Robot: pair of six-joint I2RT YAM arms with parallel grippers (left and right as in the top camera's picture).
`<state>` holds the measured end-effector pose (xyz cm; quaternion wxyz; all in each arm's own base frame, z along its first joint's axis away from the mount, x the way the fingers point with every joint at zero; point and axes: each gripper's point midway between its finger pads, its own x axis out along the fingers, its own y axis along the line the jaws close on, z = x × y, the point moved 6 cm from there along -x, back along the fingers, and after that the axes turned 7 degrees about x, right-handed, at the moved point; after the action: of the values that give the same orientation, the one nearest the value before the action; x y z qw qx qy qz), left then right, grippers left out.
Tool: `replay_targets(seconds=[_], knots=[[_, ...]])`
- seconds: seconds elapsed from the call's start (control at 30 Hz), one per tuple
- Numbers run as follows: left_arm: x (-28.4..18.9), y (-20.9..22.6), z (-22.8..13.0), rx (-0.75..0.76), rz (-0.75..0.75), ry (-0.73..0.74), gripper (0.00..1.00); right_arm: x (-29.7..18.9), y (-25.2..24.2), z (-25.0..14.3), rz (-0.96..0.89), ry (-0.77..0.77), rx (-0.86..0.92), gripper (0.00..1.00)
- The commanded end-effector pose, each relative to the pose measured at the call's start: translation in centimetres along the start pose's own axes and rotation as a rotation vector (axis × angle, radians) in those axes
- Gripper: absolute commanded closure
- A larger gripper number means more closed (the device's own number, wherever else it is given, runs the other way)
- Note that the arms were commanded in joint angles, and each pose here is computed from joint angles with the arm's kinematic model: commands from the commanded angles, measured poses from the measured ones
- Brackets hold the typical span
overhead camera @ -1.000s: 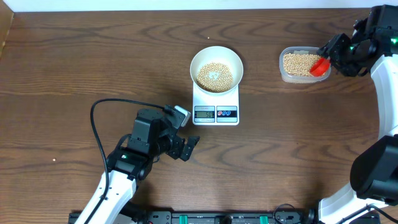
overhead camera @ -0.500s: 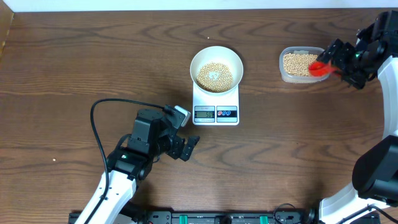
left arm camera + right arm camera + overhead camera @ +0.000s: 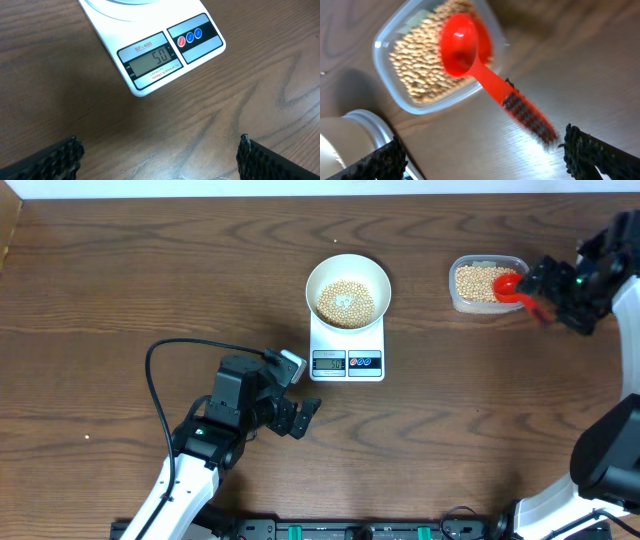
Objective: Scoop item into bowl and weigh 50g on scale
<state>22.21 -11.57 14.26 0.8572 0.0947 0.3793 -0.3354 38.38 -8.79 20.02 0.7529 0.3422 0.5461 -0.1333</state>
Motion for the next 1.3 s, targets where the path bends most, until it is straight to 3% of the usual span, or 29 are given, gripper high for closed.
replay_targets(seconds=[0.0,0.37,0.7,1.0,1.27], knots=[[0.0,0.0,0.0,-0.01,0.0,-0.001,0.0,-1.6,-1.7,0.8,-0.019,-0.026,-0.04,0.01],[0.0,0.0,0.0,-0.01,0.0,-0.001,0.0,-3.1,-1.8,0.2,-0.009,-0.022,-0.111,0.01],[0.0,0.0,0.0,-0.01,0.0,-0.001,0.0,-12.4,1.4,-0.9,0.104,-0.284,-0.336,0.01],[0.0,0.0,0.0,-0.01,0.0,-0.001,0.0,-21.9,3.5,-6.3,0.258,-0.515,-0.444,0.01],[0.0,0.0,0.0,-0.01,0.0,-0.001,0.0,-24.6,2.9,-10.1,0.265,-0.543,-0.454,0.01]])
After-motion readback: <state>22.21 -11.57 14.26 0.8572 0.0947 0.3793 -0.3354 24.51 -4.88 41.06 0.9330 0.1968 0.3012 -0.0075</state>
